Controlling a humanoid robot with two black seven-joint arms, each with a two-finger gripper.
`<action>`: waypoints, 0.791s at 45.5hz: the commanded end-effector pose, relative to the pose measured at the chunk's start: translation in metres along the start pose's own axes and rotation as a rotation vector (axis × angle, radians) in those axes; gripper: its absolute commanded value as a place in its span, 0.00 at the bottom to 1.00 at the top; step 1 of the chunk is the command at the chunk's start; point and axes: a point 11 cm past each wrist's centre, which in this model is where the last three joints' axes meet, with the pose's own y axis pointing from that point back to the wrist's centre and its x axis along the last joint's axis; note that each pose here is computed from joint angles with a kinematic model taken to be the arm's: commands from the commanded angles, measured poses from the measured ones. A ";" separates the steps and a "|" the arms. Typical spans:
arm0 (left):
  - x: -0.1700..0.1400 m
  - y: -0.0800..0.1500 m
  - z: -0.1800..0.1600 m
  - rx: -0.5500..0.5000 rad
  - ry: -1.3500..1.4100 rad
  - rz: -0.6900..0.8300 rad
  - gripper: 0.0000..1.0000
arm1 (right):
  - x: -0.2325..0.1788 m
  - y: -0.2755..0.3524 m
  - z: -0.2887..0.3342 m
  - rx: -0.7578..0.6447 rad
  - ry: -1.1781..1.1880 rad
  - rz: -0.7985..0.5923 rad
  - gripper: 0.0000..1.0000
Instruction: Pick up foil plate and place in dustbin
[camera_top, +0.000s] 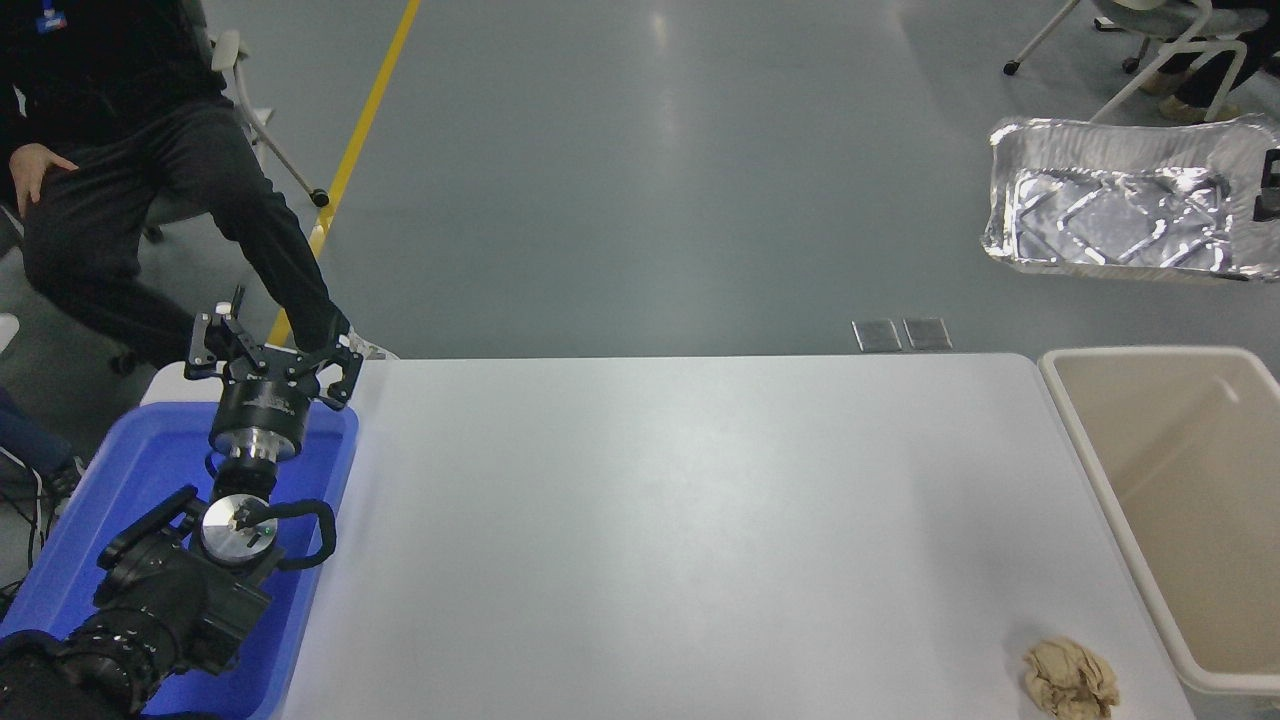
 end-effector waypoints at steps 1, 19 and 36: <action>0.000 0.000 0.000 0.000 -0.001 0.002 0.99 | -0.034 -0.034 0.092 -0.111 -0.315 0.251 0.00; 0.000 0.000 0.000 0.000 0.000 0.001 0.99 | -0.159 -0.089 0.136 -0.267 -0.834 0.408 0.00; 0.001 0.000 0.000 0.000 -0.002 0.004 0.99 | -0.282 -0.115 0.128 -0.379 -1.000 0.321 0.00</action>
